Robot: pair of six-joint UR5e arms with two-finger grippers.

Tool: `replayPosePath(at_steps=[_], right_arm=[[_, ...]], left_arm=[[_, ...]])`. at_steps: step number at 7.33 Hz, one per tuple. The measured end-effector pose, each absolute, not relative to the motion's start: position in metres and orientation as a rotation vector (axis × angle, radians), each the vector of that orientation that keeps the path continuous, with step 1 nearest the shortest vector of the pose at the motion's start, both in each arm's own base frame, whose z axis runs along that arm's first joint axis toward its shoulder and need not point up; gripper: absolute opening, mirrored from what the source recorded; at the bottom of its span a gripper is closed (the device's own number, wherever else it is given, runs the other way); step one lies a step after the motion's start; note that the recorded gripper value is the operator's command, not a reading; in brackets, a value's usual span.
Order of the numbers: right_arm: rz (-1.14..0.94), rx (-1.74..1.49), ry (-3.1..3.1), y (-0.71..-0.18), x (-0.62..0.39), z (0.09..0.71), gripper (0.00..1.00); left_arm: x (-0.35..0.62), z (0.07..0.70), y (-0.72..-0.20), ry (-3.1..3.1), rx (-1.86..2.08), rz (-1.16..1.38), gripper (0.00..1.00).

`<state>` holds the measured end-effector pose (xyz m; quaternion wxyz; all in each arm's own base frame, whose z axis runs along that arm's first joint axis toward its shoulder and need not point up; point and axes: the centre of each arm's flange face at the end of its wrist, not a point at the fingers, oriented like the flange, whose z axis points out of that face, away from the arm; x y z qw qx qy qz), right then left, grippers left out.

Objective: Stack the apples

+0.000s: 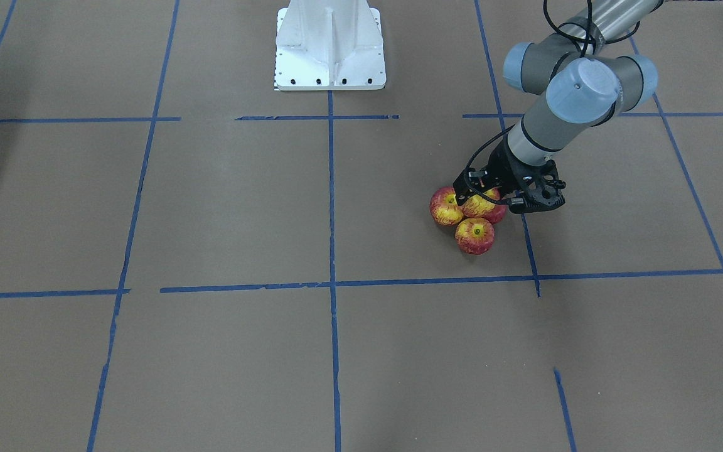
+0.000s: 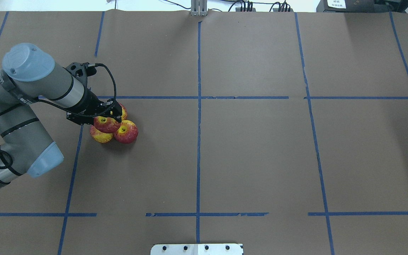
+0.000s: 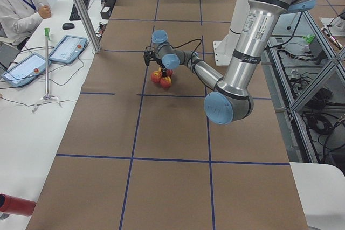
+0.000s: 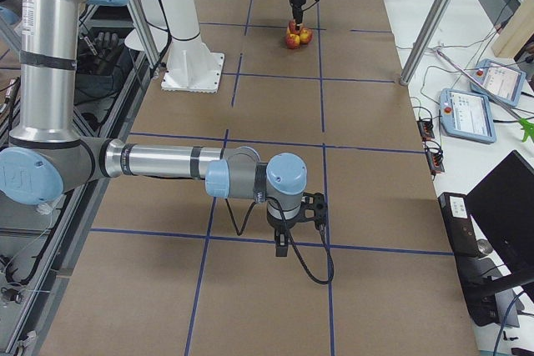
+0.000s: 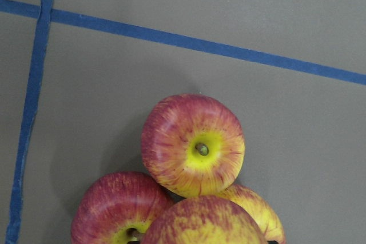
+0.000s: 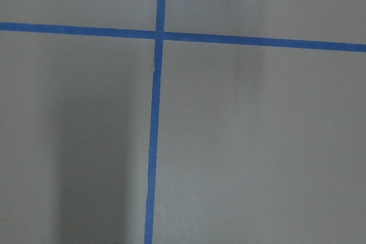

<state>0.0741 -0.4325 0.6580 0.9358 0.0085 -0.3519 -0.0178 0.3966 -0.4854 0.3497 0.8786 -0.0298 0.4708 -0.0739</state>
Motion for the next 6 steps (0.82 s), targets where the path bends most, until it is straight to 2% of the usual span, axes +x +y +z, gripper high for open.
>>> replayPosePath(at_steps=[3,6], right_arm=[[-0.036,0.017,-0.719,-0.432,0.074,0.658,1.00],[-0.036,0.017,-0.719,-0.432,0.074,0.658,1.00]], left_arm=[[0.386,0.342,-0.483,0.984,-0.038,-0.163,0.99],[0.330,0.312,-0.464,0.999,-0.001,-0.187,0.98]])
